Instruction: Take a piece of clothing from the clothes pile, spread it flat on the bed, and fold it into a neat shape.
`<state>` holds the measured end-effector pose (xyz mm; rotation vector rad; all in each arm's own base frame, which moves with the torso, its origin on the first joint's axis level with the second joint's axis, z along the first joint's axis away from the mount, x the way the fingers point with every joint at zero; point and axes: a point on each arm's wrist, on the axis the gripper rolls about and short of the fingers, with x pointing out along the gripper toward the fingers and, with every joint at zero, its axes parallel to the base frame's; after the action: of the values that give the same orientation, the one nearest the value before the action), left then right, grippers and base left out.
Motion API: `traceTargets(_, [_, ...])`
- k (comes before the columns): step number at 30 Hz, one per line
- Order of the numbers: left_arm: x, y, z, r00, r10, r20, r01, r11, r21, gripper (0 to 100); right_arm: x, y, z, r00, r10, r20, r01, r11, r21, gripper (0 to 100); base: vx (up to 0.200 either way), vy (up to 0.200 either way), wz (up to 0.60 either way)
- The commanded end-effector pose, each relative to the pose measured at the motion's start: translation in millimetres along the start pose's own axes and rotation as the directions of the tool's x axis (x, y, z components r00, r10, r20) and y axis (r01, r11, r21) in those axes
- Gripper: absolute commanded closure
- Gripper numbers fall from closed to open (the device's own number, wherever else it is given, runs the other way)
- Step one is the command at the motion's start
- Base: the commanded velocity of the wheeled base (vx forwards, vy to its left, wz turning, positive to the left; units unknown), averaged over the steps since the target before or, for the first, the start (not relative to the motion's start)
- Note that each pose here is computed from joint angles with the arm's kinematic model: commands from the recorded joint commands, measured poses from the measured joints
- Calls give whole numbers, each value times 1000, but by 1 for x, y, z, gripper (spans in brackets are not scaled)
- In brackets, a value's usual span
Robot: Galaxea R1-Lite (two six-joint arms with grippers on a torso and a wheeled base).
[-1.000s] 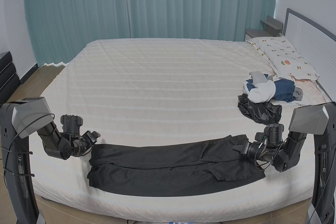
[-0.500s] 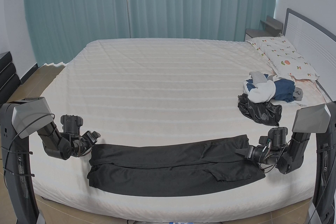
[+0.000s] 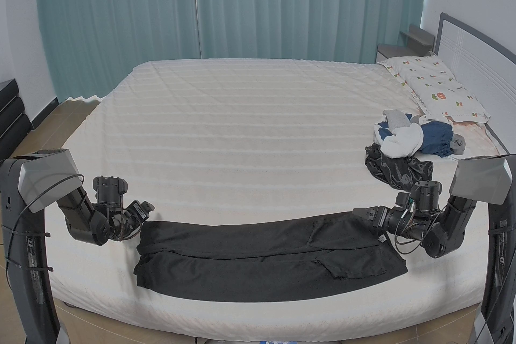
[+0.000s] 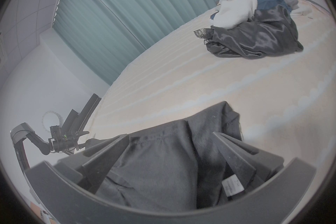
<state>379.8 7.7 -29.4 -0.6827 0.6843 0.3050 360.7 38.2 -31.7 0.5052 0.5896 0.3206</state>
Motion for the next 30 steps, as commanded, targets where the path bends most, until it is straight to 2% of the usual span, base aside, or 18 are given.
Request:
traceTargets(1, [1,1,0,1000,2,-1,-2,1000,-1,0,15,-2,-4,1000,7,-11,-7,1000,-3,0,0,0,0])
traceTargets(6, [1,1,0,1000,1,0,-1,1000,-1,0,32,-10,-7,1000,3,-22,-3,1000,1,0,0,0,0])
traceTargets(7, [1,1,0,1000,1,0,-1,1000,-1,0,35,-12,-8,1000,2,-23,-2,1000,1,100,0,0,0])
traceTargets(14, [1,1,0,1000,2,-1,-2,1000,-1,0,42,-15,-8,1000,-2,-27,3,1000,19,100,0,0,0])
traceTargets(24, [1,1,-1,1000,3,-2,-3,1000,-1,0,38,-11,7,998,10,55,-12,1000,25,100,0,0,0])
traceTargets(28, [1,1,-1,1000,3,-2,-3,1000,-1,0,41,-11,3,999,3,39,-4,1000,26,100,0,0,0])
traceTargets(29, [1,1,-1,1000,3,-2,-3,1000,-1,0,41,-12,1,999,1,34,-2,1000,28,0,0,0,0])
traceTargets(30, [1,1,-1,1000,3,-2,-3,1000,-1,0,42,-12,0,1000,-2,27,1,1000,30,0,0,0,0])
